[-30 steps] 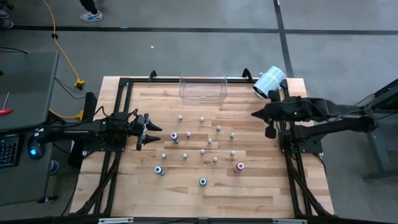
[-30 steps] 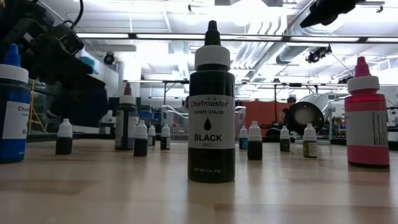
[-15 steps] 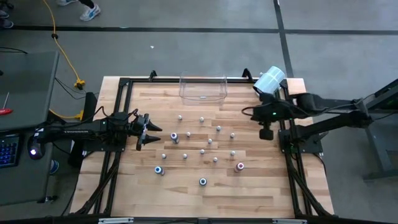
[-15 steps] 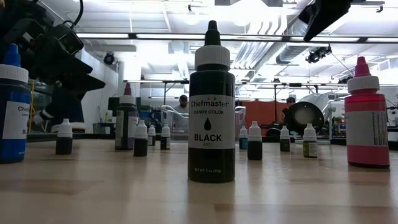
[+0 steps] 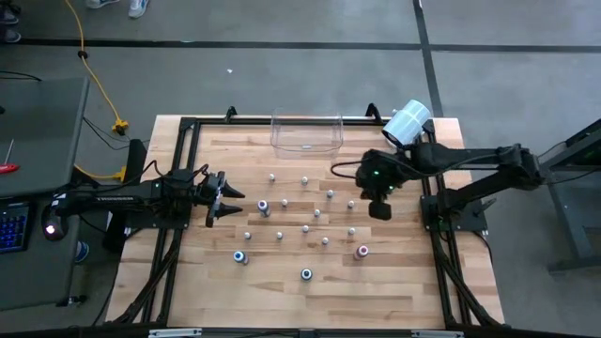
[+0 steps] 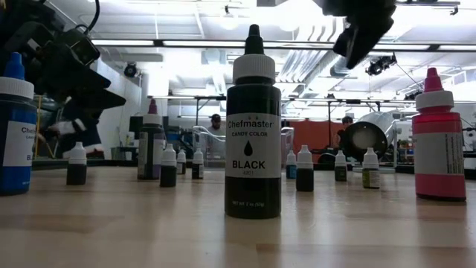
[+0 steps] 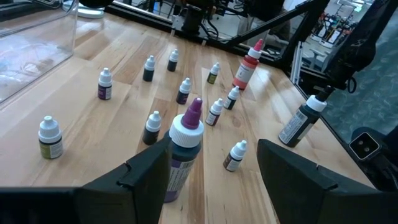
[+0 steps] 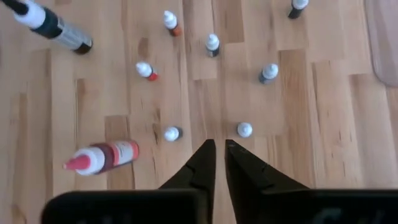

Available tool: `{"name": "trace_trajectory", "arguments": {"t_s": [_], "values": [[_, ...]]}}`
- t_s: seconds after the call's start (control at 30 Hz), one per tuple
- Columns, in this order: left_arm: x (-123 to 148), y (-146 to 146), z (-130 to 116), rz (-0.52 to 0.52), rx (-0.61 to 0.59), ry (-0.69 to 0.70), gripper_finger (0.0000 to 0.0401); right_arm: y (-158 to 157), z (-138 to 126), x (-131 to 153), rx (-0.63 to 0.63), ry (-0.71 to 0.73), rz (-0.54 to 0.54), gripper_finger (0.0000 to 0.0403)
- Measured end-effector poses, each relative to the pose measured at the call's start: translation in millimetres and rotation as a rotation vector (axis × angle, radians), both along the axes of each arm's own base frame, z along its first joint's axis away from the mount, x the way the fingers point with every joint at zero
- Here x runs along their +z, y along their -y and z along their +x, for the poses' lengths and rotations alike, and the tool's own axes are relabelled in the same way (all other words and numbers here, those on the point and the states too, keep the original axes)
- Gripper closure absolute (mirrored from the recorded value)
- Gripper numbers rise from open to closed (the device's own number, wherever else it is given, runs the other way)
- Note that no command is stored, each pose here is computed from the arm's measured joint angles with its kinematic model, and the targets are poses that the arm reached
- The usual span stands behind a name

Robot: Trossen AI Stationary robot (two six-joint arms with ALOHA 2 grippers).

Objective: Pick & Place food coloring
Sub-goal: Put the small green food coloring into the transparent container

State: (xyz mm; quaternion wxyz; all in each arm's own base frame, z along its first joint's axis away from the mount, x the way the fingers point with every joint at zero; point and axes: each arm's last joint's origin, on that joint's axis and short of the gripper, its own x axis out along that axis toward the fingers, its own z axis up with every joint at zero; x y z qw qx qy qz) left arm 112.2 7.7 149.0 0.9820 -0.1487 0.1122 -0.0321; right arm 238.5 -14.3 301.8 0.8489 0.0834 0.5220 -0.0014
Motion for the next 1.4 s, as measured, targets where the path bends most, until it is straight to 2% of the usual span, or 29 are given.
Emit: {"name": "trace_trajectory", "arguments": {"t_s": [0.27, 0.53, 0.67, 0.8, 0.93, 1.13, 1.4], "values": [[0, 0, 0, 0.000, 0.000, 0.000, 0.0167, 21, 27, 5, 0.012, -0.173, -0.022, 0.0310], [0, 0, 0, 0.000, 0.000, 0.000, 0.0167, 31, 41, -31, 0.030, -0.318, -0.022, 0.0250], [0, 0, 0, 0.000, 0.001, 0.000, 0.0167, 32, 39, -52, 0.009, -0.311, -0.054, 0.0225], [0, 0, 0, 0.000, 0.001, 0.000, 0.0167, 28, 31, -72, -0.034, -0.238, -0.060, 0.0208], [0, 0, 0, 0.000, 0.001, 0.000, 0.0167, 25, 23, -85, -0.034, -0.168, -0.073, 0.0198], [0, 0, 0, 0.000, 0.001, 0.000, 0.0167, 15, 14, -110, 0.000, -0.148, -0.068, 0.0194], [0, 0, 0, 0.000, 0.001, 0.000, 0.0167, 14, 16, -117, 0.004, -0.086, -0.075, 0.0193]]}}
